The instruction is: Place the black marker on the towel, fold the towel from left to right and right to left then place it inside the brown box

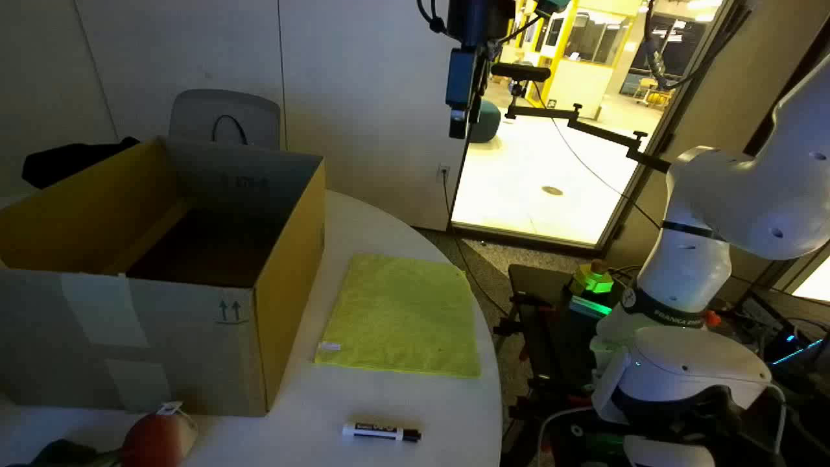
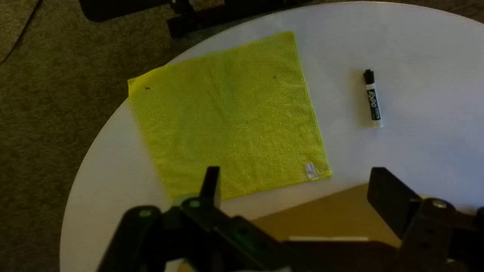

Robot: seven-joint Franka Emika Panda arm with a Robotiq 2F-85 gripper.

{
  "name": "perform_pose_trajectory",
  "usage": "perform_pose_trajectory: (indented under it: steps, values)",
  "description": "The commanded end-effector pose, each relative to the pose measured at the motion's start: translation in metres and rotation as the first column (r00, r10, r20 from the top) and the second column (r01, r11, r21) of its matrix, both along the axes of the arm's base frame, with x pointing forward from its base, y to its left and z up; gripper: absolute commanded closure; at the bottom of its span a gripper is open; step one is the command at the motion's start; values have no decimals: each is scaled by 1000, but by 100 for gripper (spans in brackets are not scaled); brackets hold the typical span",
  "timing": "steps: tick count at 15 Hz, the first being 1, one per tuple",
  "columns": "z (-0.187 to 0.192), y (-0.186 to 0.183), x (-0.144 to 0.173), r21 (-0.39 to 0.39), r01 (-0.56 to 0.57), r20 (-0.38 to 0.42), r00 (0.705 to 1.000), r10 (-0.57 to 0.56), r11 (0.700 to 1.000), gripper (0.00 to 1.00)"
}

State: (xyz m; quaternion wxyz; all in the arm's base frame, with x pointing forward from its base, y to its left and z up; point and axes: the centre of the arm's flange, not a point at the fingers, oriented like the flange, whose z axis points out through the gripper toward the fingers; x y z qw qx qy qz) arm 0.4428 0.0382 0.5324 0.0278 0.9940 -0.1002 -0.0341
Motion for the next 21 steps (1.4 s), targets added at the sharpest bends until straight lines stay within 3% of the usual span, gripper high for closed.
perform_pose_trajectory:
  steps: [1, 7, 8, 13, 18, 21]
  values:
    - [2, 0, 0, 0, 0, 5, 1000, 0, 1000, 0]
    - [-6, 1, 0, 11, -55, -3, 998, 55, 998, 0]
    - [-50, 24, -5, 11, -79, -4, 997, 80, 997, 0]
    - [-164, 87, 1, 60, -200, -22, 979, 201, 978, 0]
    - [-234, 148, 7, 79, -297, -25, 954, 299, 952, 0]
    - [-264, 182, 17, 95, -321, 26, 947, 320, 942, 0]
